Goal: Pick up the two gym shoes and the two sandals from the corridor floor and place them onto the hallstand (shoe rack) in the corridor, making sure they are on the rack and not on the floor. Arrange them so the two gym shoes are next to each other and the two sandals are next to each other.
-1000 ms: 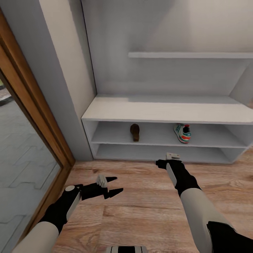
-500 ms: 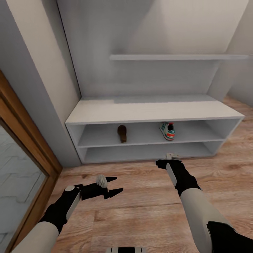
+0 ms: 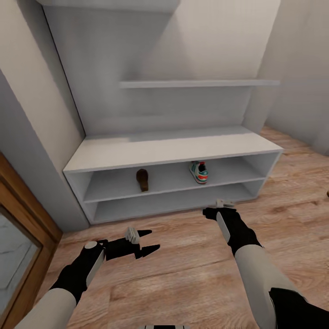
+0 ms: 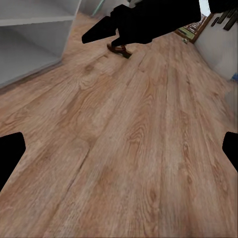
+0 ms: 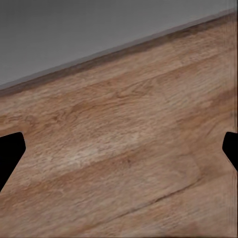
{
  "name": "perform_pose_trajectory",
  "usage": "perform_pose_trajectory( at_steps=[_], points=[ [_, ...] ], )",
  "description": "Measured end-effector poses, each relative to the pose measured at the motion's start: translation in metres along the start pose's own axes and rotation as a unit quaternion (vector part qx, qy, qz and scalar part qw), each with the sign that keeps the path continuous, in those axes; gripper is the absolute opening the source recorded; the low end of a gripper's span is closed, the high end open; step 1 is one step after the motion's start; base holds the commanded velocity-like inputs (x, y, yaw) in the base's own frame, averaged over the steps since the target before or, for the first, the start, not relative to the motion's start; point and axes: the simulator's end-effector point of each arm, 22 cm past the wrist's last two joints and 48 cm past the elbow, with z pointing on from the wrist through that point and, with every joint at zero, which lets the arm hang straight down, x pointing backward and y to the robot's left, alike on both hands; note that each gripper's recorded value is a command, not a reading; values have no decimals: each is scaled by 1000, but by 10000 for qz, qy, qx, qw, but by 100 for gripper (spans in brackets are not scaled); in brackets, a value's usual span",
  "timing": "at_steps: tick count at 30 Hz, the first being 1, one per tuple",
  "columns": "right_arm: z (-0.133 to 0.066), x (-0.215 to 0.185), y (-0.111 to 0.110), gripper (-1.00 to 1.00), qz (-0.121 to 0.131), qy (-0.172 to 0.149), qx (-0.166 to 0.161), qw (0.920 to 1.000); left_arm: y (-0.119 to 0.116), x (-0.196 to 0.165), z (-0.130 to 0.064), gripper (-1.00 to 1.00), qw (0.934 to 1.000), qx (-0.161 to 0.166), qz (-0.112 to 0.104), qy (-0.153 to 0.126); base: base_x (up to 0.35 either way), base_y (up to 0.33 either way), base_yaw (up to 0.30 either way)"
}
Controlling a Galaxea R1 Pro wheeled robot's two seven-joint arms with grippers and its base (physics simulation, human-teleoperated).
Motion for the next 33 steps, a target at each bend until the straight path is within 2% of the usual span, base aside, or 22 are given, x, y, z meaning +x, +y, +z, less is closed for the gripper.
perform_pose_trajectory(
  at_steps=[4, 9, 16, 26, 33],
  points=[
    [-6, -6, 1, 100, 24, -56, -21, 10000, -2, -6, -1, 100, 10000, -1, 57, -27, 0, 0, -253],
    [-18, -19, 7, 100, 224, -157, -173, 9995, -8, -19, -3, 100, 9998, -2, 172, -77, 0, 0, -253],
    [-35, -36, 10, 100, 322, -317, -261, 9986, -16, -36, -6, 100, 9993, 0, 334, -146, 0, 0, -253],
    [-40, -41, 11, 100, 332, -366, -267, 9984, -17, -40, -8, 100, 9992, -4, 378, -159, 6, 0, -253],
    [-43, -44, 11, 100, 335, -401, -271, 9983, -19, -44, -9, 100, 9990, -11, 412, -175, 204, -151, -253]
  ],
)
